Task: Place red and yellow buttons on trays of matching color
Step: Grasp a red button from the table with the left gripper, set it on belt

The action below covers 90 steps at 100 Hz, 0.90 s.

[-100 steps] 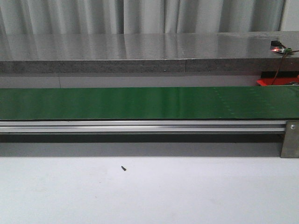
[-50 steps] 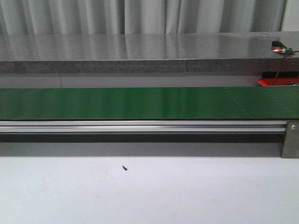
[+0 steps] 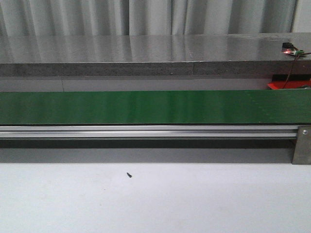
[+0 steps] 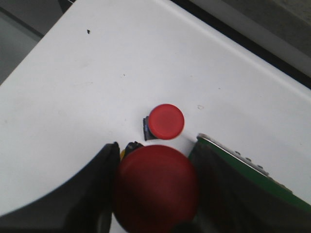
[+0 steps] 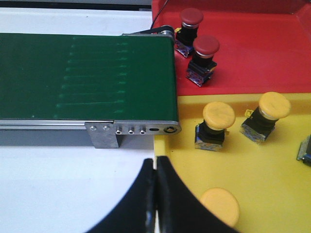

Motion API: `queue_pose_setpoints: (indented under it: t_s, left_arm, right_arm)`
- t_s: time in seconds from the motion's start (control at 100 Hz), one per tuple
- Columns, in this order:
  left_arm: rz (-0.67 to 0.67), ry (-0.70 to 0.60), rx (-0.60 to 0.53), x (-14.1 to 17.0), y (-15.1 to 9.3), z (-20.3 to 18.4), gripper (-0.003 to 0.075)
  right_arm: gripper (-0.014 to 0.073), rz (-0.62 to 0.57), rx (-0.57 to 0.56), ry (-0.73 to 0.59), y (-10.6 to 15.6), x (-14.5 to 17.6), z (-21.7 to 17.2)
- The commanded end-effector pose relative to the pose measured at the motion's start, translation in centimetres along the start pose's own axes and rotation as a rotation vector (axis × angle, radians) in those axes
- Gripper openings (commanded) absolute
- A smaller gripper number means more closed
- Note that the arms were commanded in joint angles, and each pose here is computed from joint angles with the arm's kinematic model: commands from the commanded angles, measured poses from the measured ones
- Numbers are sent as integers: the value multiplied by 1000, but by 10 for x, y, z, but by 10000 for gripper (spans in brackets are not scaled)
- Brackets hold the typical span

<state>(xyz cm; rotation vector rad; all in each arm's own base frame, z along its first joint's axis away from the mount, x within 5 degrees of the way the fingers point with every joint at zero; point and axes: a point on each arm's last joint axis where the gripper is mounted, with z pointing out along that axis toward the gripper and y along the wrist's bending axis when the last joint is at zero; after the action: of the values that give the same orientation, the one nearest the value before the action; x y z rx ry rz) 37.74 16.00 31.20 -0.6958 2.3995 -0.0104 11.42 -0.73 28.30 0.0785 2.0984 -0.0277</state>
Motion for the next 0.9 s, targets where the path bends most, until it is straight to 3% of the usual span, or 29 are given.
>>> queue_pose_setpoints:
  t_s: [0.0, 0.37, 0.75, 0.82, 0.89]
  left_arm:
    - [12, -143, 44, -4, -12, -43, 166]
    - [66, -41, 124, 40, -51, -21, 166]
    - [56, -19, 119, 61, -49, 4, 169]
    - [65, -18, 118, 61, -49, 5, 203]
    - [77, -16, 119, 61, -49, 5, 295]
  right_arm:
    - [-58, -7, 3, -101, 0, -14, -5]
    - [-58, -7, 3, -101, 0, -14, -5]
    - [-58, -7, 3, -101, 0, -14, -5]
    - [-58, -7, 3, -101, 0, -14, -5]
    - [-58, -7, 3, -101, 0, -14, -5]
